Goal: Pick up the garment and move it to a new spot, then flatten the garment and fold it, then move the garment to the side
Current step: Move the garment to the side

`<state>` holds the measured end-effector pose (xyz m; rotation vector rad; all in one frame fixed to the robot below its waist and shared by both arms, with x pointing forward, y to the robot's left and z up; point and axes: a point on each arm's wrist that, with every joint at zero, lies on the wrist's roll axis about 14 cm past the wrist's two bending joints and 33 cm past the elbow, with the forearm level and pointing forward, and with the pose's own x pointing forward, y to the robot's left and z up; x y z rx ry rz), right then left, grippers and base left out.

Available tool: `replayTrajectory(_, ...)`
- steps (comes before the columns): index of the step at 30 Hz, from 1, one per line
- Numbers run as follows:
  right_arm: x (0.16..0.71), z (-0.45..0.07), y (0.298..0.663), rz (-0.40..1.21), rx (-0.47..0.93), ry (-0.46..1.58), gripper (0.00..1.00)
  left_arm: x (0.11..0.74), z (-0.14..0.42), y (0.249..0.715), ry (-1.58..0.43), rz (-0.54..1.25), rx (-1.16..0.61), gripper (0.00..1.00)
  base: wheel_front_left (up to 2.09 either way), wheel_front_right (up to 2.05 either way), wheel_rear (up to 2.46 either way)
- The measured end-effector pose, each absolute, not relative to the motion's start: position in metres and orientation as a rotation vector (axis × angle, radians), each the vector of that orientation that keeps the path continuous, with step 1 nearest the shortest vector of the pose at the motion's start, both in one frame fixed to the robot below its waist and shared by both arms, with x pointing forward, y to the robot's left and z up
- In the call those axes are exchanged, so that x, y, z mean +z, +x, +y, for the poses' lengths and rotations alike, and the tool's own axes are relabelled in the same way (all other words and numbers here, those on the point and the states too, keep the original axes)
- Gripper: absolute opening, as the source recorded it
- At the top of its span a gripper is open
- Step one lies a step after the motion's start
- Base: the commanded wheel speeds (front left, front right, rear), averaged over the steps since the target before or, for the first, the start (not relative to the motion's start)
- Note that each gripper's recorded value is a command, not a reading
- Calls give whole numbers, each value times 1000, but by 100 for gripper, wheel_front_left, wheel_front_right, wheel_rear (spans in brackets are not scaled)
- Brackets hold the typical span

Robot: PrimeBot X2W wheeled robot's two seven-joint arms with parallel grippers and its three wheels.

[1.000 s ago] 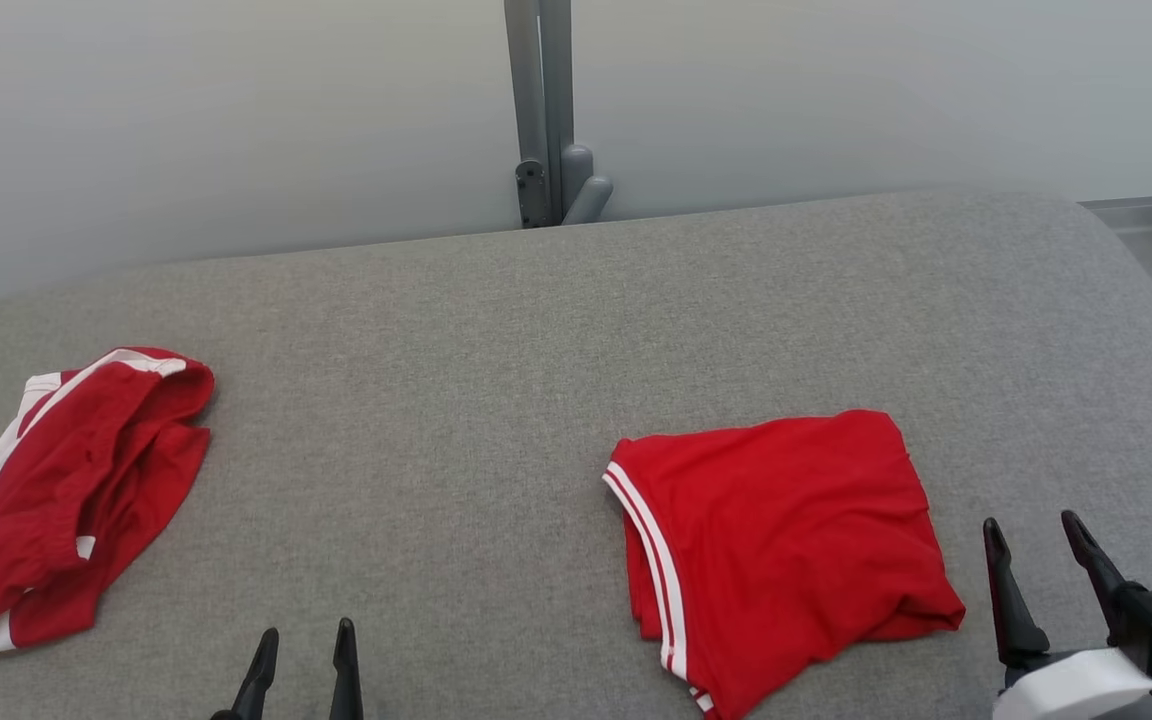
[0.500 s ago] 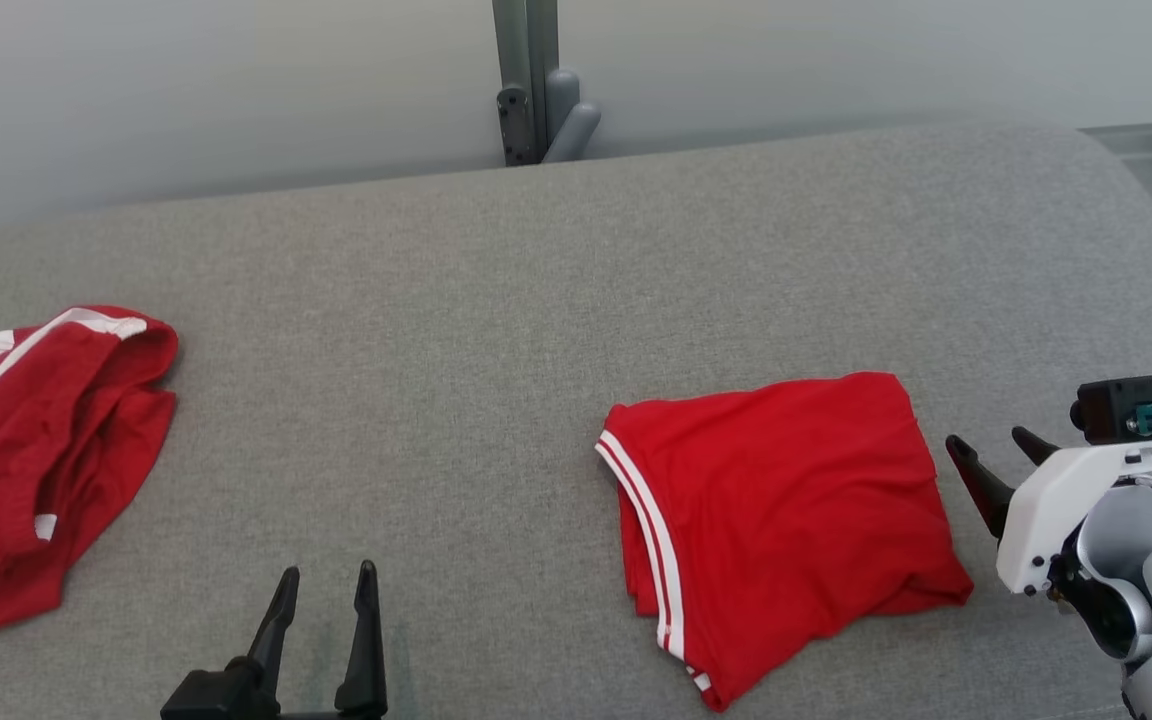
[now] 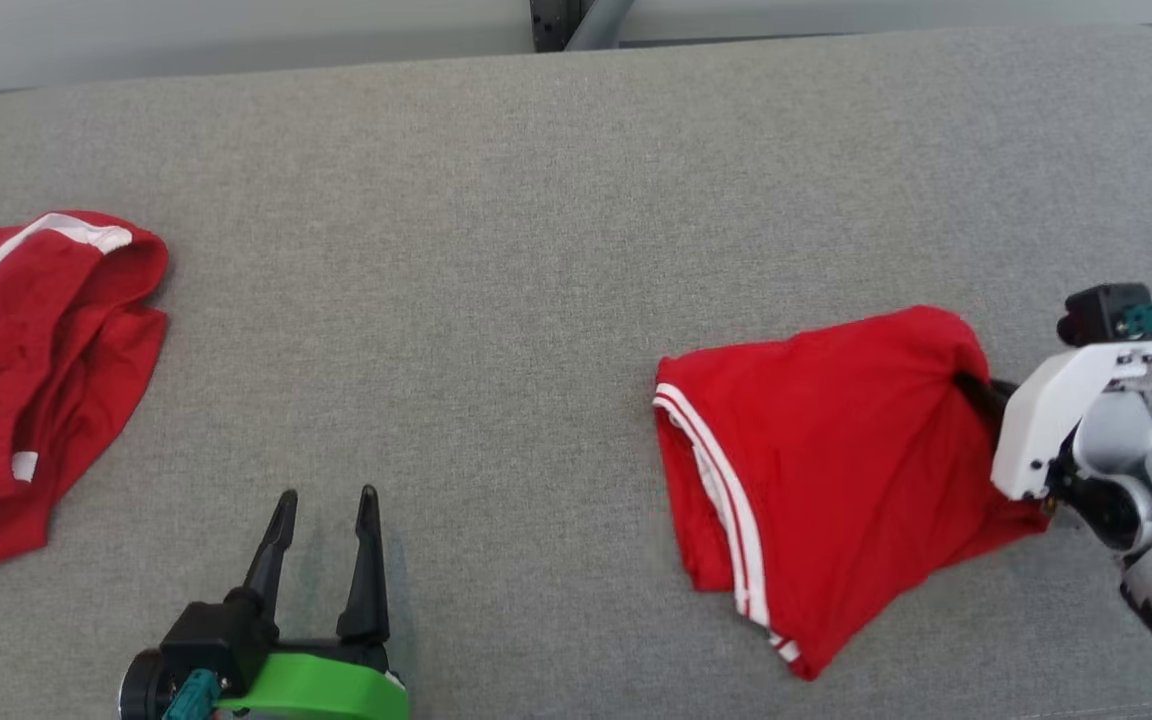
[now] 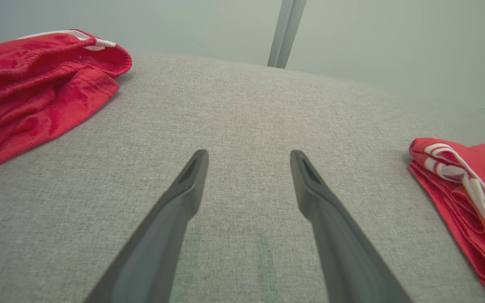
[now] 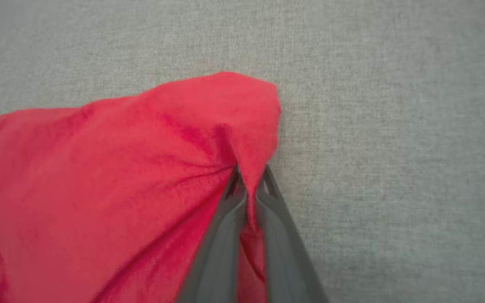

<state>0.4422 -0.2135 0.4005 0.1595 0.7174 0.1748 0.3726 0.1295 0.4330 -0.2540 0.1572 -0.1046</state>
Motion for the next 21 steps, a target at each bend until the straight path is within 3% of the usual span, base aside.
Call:
replayTrajectory(5, 422, -275, 474, 706, 90, 58, 0, 430, 124, 392, -226, 149, -133, 100, 0, 0, 0)
replayTrajectory(12, 450, -405, 494, 671, -211, -88, 0, 415, 112, 416, -188, 164, -188, 100, 0, 0, 0)
replayTrajectory(21, 439, -467, 496, 706, -388, -203, 3, 385, 109, 421, -168, 232, -205, 100, 0, 0, 0)
